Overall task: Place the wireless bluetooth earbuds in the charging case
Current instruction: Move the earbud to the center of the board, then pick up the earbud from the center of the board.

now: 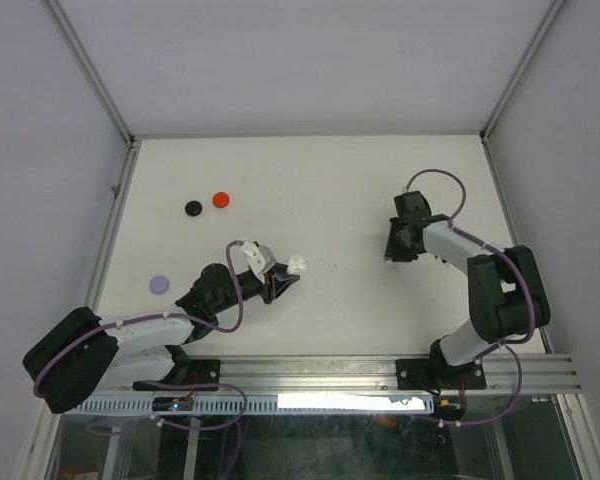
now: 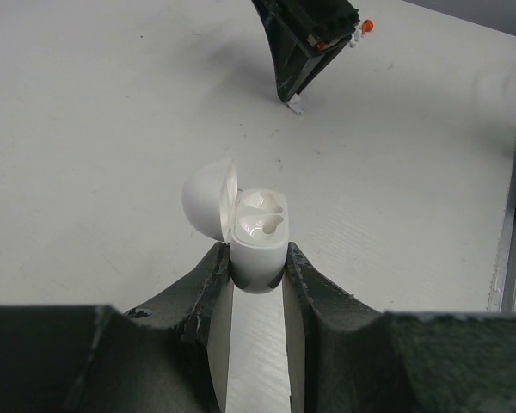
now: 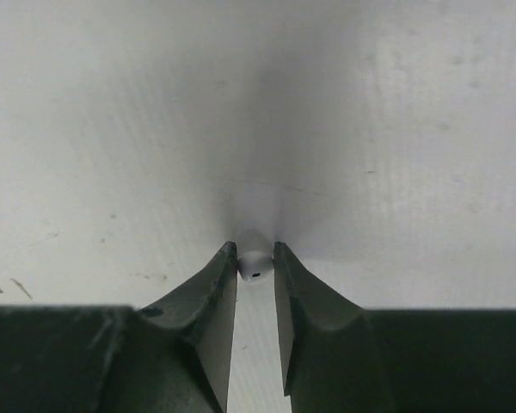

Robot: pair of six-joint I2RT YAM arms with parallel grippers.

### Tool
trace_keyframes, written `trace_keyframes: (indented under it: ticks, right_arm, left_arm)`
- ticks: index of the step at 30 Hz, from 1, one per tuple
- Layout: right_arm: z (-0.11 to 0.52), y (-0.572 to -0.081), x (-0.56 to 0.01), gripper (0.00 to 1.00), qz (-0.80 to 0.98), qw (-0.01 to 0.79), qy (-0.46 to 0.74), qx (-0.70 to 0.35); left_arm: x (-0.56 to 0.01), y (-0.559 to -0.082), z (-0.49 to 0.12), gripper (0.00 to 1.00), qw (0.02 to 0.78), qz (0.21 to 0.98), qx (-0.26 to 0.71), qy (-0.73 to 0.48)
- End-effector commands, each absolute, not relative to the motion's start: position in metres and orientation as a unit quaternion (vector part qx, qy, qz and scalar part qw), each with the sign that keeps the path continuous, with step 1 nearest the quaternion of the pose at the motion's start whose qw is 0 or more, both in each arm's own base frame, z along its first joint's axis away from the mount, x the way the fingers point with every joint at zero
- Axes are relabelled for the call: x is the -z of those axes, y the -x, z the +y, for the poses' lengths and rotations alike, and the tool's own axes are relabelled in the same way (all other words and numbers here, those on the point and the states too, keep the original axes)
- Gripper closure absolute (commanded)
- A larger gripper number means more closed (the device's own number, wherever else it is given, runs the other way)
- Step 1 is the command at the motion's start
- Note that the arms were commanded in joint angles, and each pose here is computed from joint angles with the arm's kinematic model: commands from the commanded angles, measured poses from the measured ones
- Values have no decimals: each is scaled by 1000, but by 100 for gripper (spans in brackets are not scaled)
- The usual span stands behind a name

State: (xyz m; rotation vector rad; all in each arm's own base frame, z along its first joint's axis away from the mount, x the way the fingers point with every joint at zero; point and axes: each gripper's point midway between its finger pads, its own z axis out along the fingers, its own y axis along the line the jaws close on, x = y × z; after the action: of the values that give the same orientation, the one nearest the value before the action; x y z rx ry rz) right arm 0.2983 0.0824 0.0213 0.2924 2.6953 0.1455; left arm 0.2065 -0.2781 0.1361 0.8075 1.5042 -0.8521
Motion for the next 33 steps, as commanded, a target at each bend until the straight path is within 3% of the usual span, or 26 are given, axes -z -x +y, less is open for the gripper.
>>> trace_keyframes:
  ticks: [1,14,33]
  right_arm:
    - [108,-291,-25,74,981,181,-35,-55]
    - [125,-281,-28,61,992,120,27,-21]
    - [118,-285,-13,68,993,106,29,32]
  left_arm:
    - [-164,-213,-281,100,610,611,366,-346]
    - [-162,-214,-280,100,611,614,363,-343]
    - [-160,-216,-280,100,609,618,361,-341]
